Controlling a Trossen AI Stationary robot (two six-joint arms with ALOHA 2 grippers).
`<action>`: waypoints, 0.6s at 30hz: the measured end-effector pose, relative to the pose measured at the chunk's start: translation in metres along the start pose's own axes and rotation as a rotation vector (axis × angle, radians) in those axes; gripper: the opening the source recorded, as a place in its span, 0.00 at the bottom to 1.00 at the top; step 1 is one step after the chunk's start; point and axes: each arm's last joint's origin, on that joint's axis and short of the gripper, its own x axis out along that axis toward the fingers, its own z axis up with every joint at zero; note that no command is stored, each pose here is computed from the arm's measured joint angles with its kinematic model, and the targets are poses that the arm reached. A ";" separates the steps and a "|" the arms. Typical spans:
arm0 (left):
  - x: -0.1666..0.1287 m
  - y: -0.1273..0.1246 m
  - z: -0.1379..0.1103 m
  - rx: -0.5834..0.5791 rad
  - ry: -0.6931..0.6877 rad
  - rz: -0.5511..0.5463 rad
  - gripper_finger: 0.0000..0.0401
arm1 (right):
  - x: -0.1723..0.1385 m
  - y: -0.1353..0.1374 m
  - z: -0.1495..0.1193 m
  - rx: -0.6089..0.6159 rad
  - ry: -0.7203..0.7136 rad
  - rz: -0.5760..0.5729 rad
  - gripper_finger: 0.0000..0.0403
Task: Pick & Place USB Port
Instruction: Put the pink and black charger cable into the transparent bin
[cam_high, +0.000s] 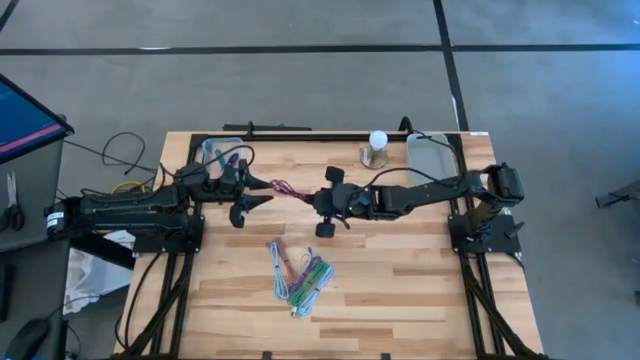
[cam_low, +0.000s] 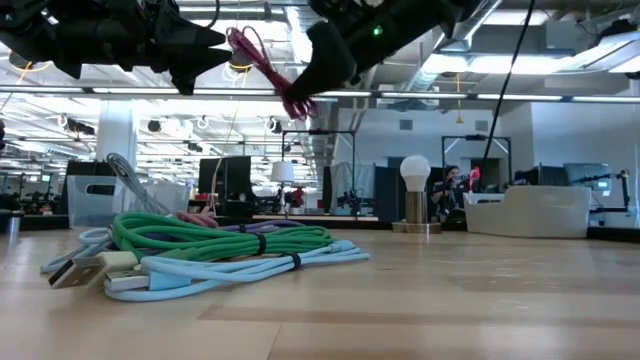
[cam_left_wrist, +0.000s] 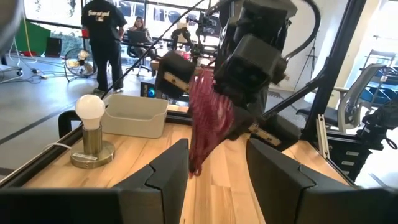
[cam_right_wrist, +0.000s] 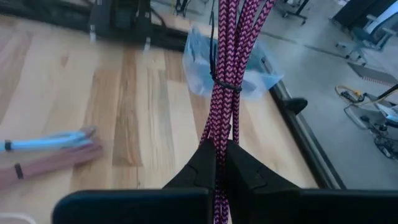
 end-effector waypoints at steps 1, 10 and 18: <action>0.000 0.000 0.000 0.001 -0.003 0.000 0.40 | 0.002 0.001 -0.001 0.000 -0.002 0.008 0.01; 0.000 0.000 0.001 -0.004 -0.011 -0.003 0.40 | 0.034 0.013 0.004 -0.020 -0.019 0.035 0.00; 0.000 0.000 0.000 -0.025 -0.004 -0.001 0.40 | 0.031 0.006 0.017 -0.036 -0.041 -0.009 0.00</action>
